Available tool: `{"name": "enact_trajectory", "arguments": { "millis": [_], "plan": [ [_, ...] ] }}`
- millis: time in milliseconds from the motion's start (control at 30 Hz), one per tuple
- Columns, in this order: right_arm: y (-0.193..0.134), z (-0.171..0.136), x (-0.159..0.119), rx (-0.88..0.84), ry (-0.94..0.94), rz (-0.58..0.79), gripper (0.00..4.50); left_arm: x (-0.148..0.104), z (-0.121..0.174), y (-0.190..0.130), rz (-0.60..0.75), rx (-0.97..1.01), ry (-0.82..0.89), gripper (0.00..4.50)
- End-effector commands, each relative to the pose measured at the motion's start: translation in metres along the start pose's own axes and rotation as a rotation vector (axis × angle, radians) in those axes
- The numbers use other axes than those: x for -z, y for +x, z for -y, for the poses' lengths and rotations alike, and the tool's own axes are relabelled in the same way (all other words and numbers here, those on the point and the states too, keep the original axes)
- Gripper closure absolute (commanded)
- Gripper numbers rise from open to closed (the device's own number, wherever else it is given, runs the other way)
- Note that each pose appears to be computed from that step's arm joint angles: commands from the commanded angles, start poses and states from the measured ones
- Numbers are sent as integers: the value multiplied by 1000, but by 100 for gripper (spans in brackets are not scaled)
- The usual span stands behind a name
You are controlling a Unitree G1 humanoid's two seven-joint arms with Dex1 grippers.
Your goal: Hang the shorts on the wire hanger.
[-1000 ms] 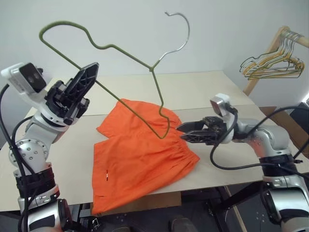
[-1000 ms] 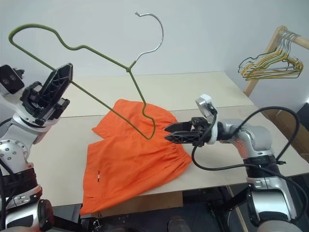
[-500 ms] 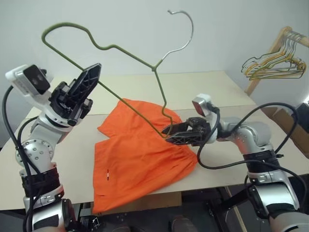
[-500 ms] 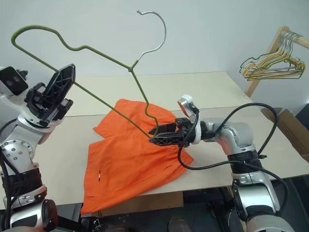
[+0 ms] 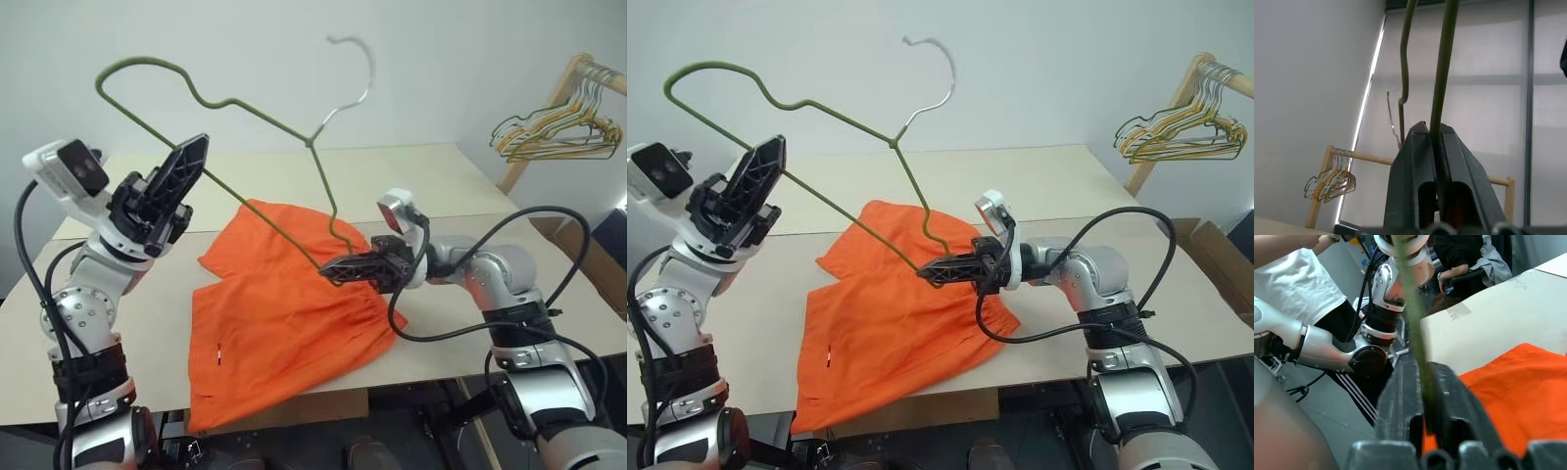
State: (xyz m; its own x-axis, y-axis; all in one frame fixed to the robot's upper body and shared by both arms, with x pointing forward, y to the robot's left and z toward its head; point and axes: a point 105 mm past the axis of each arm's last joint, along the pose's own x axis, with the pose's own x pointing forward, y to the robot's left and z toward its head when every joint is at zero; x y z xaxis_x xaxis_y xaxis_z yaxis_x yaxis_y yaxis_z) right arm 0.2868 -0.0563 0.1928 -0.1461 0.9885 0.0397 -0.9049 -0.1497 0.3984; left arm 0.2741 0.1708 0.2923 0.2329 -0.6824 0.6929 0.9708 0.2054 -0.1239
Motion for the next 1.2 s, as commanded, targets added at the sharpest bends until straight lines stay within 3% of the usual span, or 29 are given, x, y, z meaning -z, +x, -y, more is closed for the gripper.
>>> {"name": "enact_trajectory", "arguments": {
  "millis": [33,133,300,467,567,600,667,833,933,1100,1200],
  "plan": [
    [1,-4,-12,2,-53,21,447,-1,-4,3,8,-17,36,450],
    [1,-3,-12,11,-52,28,447,7,-13,0,-18,-80,25,450],
    [0,-4,-14,16,-60,52,450,29,-19,-8,-142,-138,21,311],
    [-14,-2,-28,100,-61,159,450,104,-30,-57,-667,-247,171,164],
    [-35,1,-27,209,-9,192,450,119,-29,-79,-790,-260,234,77],
    [-40,2,-25,240,5,192,450,122,-29,-83,-816,-257,267,77],
    [-68,7,-8,382,92,170,450,124,-25,-89,-868,-222,284,9],
    [-133,-1,59,690,375,-18,450,121,-10,-93,-941,-133,335,9],
    [-161,-23,86,732,539,-77,450,120,1,-90,-955,-70,335,9],
    [-193,-53,106,742,834,-51,450,120,12,-87,-986,-3,332,9],
    [-214,-61,111,790,894,-25,450,121,14,-88,-1008,22,334,9]
  ]
}}
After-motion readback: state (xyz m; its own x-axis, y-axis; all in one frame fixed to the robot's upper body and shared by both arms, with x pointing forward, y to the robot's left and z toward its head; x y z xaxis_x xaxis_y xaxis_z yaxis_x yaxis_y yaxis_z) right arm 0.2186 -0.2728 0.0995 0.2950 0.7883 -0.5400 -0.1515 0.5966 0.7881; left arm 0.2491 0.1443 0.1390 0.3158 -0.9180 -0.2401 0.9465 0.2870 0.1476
